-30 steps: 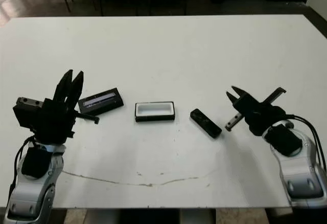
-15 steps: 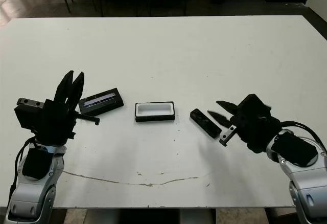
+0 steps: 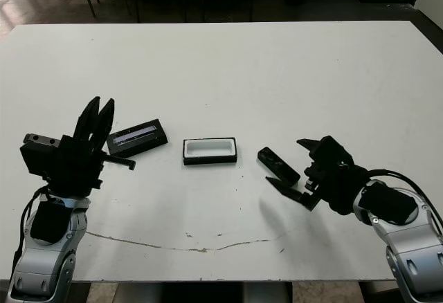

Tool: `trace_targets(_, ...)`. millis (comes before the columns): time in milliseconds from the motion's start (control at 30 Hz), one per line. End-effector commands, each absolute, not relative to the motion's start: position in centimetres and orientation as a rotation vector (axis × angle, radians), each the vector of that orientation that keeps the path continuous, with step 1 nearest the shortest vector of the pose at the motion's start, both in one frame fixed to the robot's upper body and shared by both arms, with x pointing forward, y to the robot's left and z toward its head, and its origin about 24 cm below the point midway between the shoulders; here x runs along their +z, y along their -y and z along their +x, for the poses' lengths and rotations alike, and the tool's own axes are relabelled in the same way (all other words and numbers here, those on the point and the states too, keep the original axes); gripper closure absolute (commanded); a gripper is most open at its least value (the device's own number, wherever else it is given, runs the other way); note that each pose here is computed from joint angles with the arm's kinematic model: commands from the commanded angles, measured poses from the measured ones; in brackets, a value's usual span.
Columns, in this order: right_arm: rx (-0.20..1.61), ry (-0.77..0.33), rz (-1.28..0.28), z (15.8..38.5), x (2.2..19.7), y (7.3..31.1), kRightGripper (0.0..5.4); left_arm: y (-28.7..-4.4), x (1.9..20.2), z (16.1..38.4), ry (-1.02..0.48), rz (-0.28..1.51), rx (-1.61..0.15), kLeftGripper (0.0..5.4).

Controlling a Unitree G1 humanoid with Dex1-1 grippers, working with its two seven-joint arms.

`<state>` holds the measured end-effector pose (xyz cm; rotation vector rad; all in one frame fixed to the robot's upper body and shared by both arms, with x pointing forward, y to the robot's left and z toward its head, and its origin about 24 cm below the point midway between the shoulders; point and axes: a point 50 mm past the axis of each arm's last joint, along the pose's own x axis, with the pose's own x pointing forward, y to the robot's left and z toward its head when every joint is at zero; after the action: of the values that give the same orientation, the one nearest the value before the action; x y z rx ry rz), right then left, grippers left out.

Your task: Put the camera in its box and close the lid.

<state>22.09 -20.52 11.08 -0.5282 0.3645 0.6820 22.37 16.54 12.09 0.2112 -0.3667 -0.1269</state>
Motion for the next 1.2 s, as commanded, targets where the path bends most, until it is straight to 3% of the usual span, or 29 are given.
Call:
trace_targets(33, 0.689, -0.41, -0.525, 22.1, 10.5, 20.7, 0.01, -16.6, 11.5, 22.3, 0.322, 0.209, -0.13, 5.4)
trace_targets(600, 0.618, -0.512, -0.393, 21.2, 6.9, 20.8, 0.01, -16.6, 10.9, 22.1, 0.302, 0.212, -0.14, 5.4)
trace_targets(700, 0.597, -0.525, -0.342, 20.9, 5.8, 21.1, 0.37, -16.6, 10.8, 22.1, 0.293, 0.209, -0.143, 5.4)
trace_targets(967, 0.554, -0.534, -0.321, 20.3, 4.4, 21.0, 2.12, -16.6, 10.5, 22.0, 0.279, 0.213, -0.152, 5.4)
trace_targets(1200, 0.521, -0.521, -0.321, 20.0, 4.2, 20.9, 2.13, -16.4, 10.5, 21.9, 0.275, 0.222, -0.154, 5.4)
